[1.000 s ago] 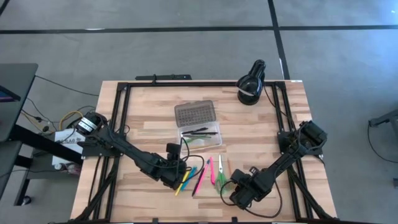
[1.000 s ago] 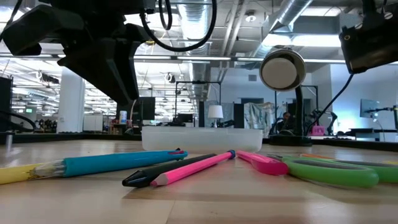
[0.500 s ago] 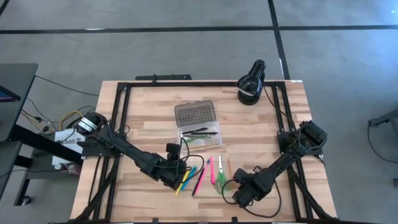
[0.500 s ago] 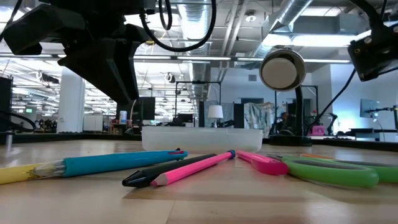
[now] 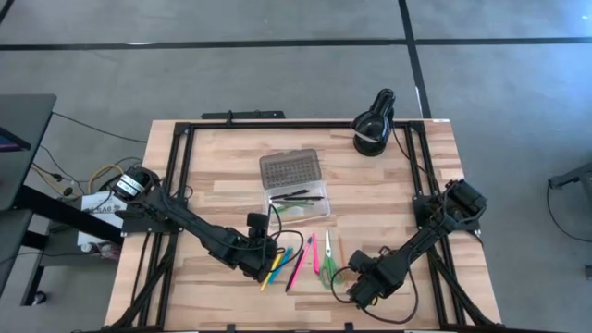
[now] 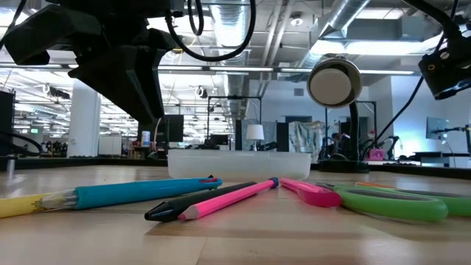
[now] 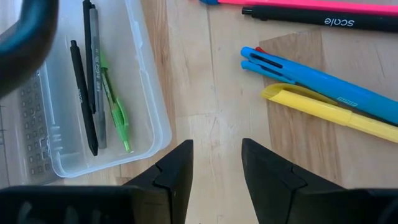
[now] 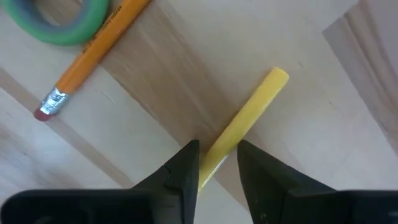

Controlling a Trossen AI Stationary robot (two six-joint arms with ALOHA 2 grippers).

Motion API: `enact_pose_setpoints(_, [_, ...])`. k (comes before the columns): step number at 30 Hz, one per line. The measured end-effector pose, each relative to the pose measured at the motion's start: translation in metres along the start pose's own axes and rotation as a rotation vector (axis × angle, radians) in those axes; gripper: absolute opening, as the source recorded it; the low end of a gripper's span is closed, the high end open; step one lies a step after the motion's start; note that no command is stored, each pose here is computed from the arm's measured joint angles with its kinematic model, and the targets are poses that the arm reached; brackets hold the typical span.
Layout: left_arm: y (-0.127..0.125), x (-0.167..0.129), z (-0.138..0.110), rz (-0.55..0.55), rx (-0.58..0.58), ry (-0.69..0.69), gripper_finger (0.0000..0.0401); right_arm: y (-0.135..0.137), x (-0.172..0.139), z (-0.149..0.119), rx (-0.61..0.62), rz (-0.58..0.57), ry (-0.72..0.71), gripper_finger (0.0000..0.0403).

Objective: Pick & place school supplies into a supply box
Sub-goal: Put the right yellow pen into the transparent supply box

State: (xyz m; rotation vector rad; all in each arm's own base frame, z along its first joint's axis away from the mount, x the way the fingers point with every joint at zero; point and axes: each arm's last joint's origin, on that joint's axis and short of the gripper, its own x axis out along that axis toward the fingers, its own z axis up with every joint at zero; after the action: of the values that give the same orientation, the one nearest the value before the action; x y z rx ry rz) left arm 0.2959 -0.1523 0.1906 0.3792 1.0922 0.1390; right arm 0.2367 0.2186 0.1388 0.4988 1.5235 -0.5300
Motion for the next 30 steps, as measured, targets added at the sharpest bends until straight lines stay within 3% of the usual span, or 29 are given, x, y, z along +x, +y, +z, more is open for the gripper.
enact_pose_setpoints(11, [0.0, 0.0, 0.0, 0.0, -0.007, 0.0, 0.0132, -0.002, 0.0, 0.014, -0.113, 0.002, -0.002, 0.0056])
enact_pose_setpoints(22, [0.0, 0.0, 0.0, 0.0, -0.01, 0.0, 0.0132, -0.002, 0.0, 0.012, -0.177, 0.028, 0.074, 0.0057])
enact_pose_setpoints(30, [0.0, 0.0, 0.0, 0.0, -0.008, -0.001, 0.0132, 0.0, 0.0, 0.002, -0.184, 0.025, 0.074, 0.0089])
